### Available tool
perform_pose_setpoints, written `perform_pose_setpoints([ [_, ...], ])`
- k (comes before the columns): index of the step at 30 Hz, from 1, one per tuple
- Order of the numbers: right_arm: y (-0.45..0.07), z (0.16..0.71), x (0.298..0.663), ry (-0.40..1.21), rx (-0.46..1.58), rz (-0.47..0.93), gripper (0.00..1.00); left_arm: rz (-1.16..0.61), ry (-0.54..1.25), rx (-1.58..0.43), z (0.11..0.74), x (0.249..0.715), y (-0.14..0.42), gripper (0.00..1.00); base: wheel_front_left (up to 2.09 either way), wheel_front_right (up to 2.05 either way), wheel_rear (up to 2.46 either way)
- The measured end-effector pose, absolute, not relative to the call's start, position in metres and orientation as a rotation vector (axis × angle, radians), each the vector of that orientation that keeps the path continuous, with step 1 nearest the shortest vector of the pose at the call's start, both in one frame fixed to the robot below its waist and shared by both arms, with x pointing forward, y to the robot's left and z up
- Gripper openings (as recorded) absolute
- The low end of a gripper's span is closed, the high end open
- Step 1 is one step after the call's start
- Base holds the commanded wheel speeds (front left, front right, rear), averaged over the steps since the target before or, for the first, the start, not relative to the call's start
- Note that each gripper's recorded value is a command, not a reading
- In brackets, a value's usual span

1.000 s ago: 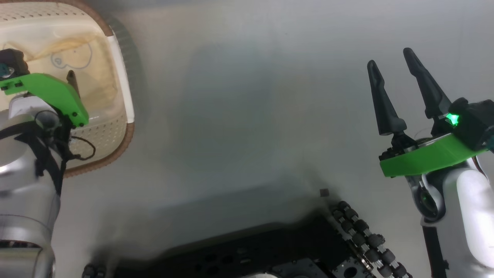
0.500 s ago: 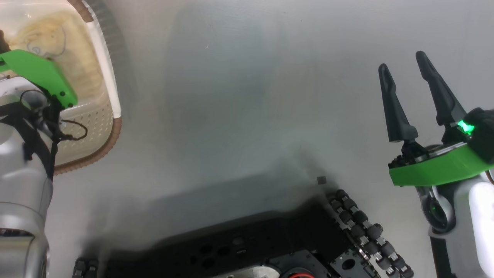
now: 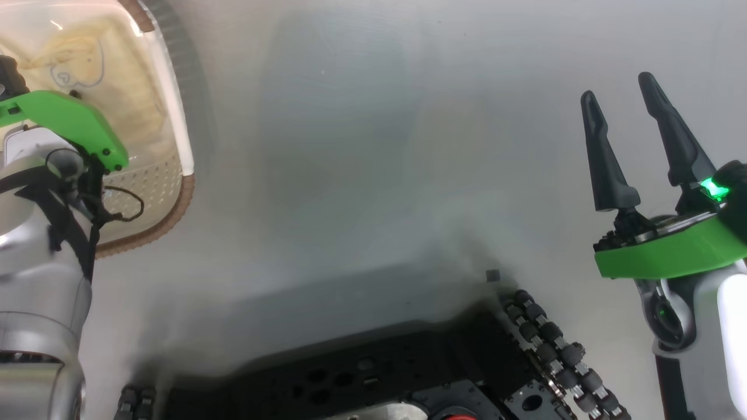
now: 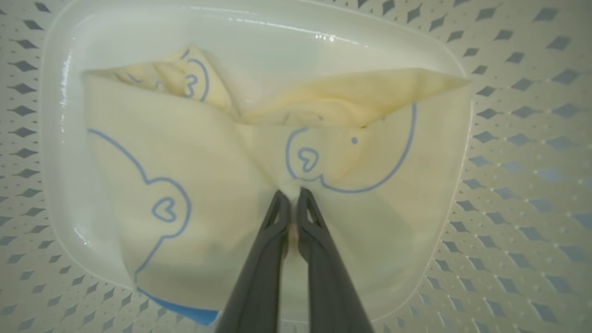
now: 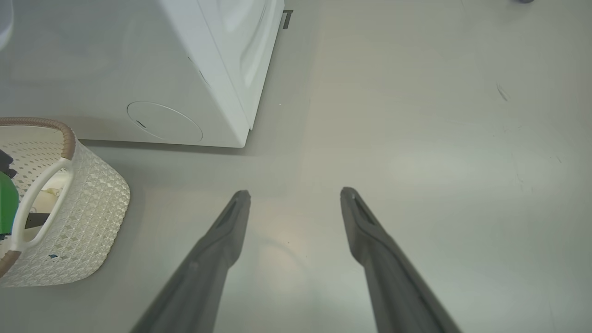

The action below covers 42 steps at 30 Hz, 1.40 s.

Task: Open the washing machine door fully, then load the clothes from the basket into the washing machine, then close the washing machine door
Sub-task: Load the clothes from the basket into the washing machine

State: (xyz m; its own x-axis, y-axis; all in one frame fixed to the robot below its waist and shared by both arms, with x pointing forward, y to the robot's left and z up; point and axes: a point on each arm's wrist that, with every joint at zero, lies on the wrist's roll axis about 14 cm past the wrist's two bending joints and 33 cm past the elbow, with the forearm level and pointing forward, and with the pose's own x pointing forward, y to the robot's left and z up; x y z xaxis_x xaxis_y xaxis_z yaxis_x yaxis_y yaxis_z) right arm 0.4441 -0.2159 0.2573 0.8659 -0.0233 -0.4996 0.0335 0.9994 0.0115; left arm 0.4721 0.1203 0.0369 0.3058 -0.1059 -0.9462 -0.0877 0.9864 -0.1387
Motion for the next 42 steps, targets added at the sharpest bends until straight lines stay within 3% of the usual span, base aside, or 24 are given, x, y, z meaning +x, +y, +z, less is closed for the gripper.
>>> perform_pose_setpoints([
  [16,-0.209,0.312,0.472,0.376,0.027,-0.013,1.0,0.054,0.852,-0.192,0.143,0.519,0.153,0.0,0.0,0.0,0.0],
  [24,-0.21,0.345,0.463,0.335,0.036,-0.023,1.0,0.063,0.621,-0.203,0.22,0.542,0.164,0.0,0.0,0.0,0.0],
  [42,-0.216,0.431,0.421,0.207,0.054,-0.045,1.0,0.066,0.239,-0.136,0.381,0.488,0.184,0.0,0.0,0.0,0.0],
])
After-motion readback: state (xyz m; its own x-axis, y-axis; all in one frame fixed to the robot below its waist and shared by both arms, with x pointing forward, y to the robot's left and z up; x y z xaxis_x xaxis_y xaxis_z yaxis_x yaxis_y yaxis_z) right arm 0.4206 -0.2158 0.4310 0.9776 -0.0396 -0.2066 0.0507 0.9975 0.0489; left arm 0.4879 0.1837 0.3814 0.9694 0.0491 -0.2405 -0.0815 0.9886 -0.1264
